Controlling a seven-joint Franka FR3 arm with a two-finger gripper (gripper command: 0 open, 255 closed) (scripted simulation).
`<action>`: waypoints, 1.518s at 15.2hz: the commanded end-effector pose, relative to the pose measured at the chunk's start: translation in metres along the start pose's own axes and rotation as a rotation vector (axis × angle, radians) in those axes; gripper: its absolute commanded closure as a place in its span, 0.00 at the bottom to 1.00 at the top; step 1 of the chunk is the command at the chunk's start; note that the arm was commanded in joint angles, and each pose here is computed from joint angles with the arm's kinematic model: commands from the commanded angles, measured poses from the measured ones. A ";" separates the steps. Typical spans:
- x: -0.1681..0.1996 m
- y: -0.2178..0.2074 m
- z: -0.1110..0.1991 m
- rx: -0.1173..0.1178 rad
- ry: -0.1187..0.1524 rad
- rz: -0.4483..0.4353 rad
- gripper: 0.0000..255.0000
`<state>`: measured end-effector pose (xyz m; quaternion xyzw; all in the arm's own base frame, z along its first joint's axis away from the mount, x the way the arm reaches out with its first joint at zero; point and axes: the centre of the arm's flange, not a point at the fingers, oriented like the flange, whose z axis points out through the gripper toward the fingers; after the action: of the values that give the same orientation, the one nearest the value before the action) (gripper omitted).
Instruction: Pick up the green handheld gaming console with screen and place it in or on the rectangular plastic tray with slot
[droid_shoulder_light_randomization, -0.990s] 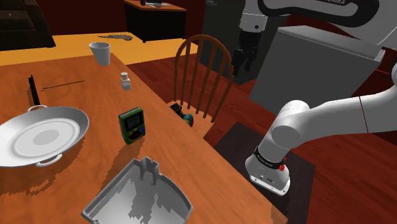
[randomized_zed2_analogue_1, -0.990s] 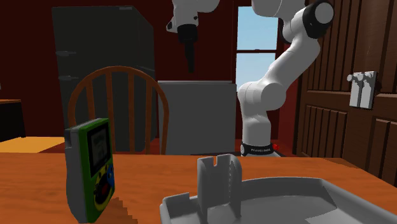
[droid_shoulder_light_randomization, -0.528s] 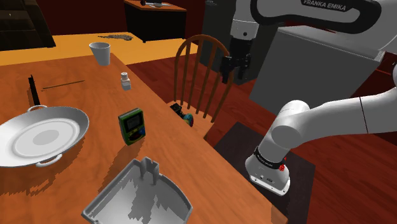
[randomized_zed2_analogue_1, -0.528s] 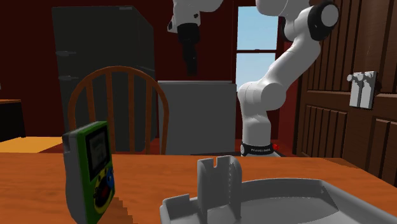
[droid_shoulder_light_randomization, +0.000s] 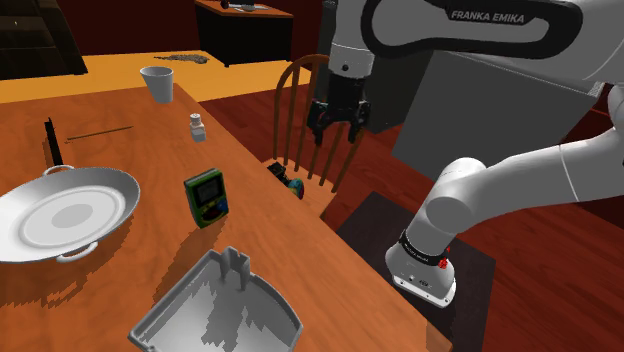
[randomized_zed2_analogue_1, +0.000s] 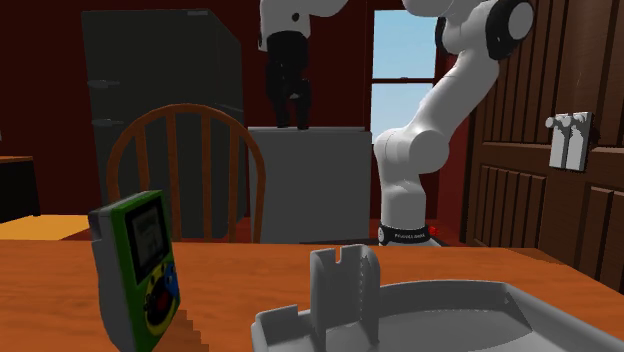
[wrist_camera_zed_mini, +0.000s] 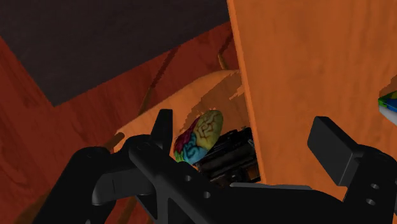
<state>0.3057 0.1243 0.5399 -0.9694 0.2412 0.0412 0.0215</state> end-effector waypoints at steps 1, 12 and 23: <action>-0.002 -0.027 0.006 0.010 0.002 0.063 0.00; 0.014 -0.160 0.039 0.054 0.019 0.379 0.00; 0.051 -0.251 0.075 0.085 0.031 0.605 0.00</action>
<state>0.4609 0.3248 0.4703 -0.8535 0.5187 0.0211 0.0447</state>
